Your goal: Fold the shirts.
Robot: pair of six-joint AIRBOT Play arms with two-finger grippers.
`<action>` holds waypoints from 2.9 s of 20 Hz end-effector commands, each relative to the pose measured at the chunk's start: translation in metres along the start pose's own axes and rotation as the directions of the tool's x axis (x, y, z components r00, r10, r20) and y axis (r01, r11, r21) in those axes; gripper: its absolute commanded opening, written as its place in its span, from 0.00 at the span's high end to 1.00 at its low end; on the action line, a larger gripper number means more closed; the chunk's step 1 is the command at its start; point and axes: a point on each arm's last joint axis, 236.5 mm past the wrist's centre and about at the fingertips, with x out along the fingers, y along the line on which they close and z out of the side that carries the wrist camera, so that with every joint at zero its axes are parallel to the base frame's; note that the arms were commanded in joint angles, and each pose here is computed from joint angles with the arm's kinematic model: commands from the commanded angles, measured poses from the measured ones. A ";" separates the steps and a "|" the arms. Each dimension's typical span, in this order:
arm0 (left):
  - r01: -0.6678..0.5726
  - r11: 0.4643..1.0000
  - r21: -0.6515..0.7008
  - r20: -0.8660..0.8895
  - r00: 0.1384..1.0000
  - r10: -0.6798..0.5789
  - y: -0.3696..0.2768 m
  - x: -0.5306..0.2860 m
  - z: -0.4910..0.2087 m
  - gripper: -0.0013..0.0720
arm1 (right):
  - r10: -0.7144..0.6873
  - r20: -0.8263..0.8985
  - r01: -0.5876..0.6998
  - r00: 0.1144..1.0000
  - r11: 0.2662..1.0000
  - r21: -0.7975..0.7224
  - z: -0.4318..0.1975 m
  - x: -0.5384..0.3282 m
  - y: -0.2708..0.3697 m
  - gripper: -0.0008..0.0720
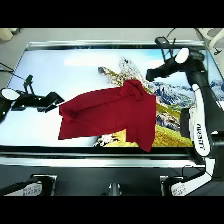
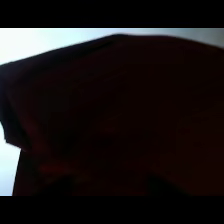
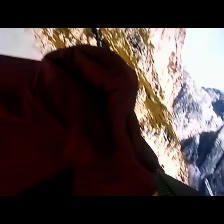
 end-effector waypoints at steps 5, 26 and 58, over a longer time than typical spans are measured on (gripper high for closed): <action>-0.234 0.972 0.025 -0.337 0.913 0.228 0.095 -0.028 -0.126 0.33 | 0.153 -0.458 -0.143 0.876 0.988 0.057 -0.149 -0.031 -0.034 0.48; -0.229 0.970 -0.082 -0.259 0.945 0.201 0.100 0.039 -0.129 0.95 | 0.366 -0.500 -0.335 0.785 0.929 0.155 -0.193 -0.001 0.015 0.46; -0.091 0.825 0.558 0.824 -0.063 -0.563 -0.223 -0.551 -0.090 0.95 | -0.324 0.915 0.806 0.241 0.592 -0.003 -0.020 -0.573 0.100 0.97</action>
